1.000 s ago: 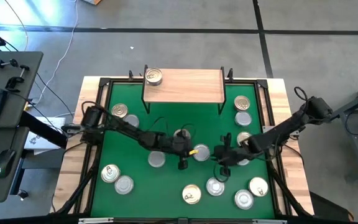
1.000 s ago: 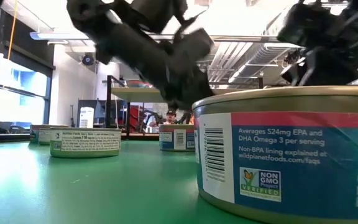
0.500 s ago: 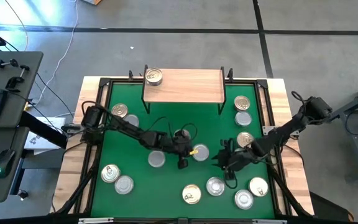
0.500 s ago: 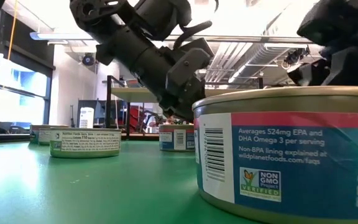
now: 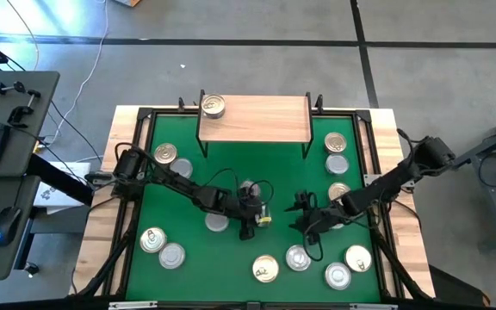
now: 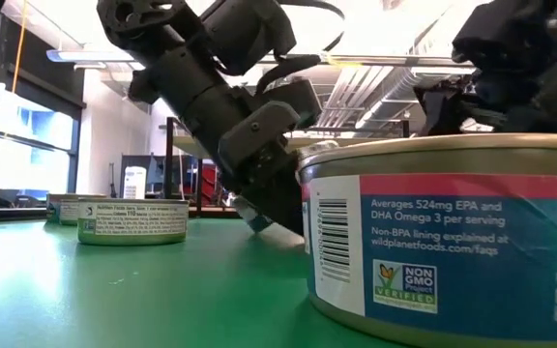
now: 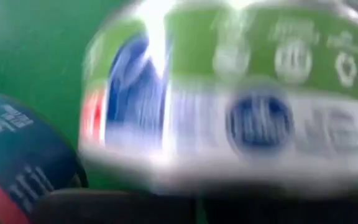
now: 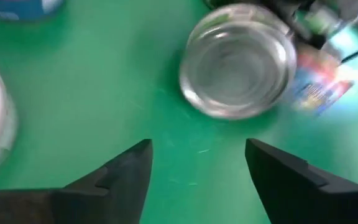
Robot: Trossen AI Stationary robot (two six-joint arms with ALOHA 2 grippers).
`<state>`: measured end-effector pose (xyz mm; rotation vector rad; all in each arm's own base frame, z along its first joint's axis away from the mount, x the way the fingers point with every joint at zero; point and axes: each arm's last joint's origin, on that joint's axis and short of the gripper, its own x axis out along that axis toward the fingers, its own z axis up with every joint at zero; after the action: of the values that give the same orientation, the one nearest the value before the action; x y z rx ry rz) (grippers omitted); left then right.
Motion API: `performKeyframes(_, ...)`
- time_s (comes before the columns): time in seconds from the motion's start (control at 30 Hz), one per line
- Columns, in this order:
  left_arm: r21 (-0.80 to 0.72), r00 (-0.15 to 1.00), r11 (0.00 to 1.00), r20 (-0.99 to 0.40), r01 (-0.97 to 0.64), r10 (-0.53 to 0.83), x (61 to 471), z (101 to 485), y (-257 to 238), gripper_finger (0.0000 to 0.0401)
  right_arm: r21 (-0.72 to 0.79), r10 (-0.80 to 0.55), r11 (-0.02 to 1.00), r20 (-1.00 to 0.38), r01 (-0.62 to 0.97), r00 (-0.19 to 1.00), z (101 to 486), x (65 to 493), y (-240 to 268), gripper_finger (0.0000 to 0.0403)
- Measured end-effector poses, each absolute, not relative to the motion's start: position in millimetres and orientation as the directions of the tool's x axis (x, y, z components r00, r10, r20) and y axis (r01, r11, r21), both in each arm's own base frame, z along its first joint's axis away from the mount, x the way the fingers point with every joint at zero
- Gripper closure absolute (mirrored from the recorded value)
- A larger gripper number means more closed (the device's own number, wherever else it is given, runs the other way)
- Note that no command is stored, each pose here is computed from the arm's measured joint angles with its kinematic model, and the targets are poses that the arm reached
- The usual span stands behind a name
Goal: Stack canned seafood by type on shelf
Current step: Put the green tuna can on the shelf
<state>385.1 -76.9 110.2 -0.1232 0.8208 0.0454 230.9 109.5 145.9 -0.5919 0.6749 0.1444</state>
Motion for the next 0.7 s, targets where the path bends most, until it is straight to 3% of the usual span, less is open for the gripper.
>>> performKeyframes(0.2,-0.083,0.675,0.992,-0.738,-0.092,0.001,384.5,112.1,-76.5,0.0401,-0.543,-0.128,0.79,-0.601,-0.286,0.789,147.5,235.2,101.4,0.0146)
performKeyframes(0.47,-0.063,0.695,0.993,-0.719,-0.101,0.025,382.1,127.1,-76.4,0.0401,-0.45,0.008,0.814,-0.624,-0.368,0.782,148.5,242.1,93.7,0.0146)
performKeyframes(0.7,-0.066,0.711,0.994,-0.703,-0.088,0.016,383.0,129.6,-79.0,0.0401,-0.455,0.022,0.806,-0.617,-0.379,0.787,138.2,248.5,98.1,0.0146)
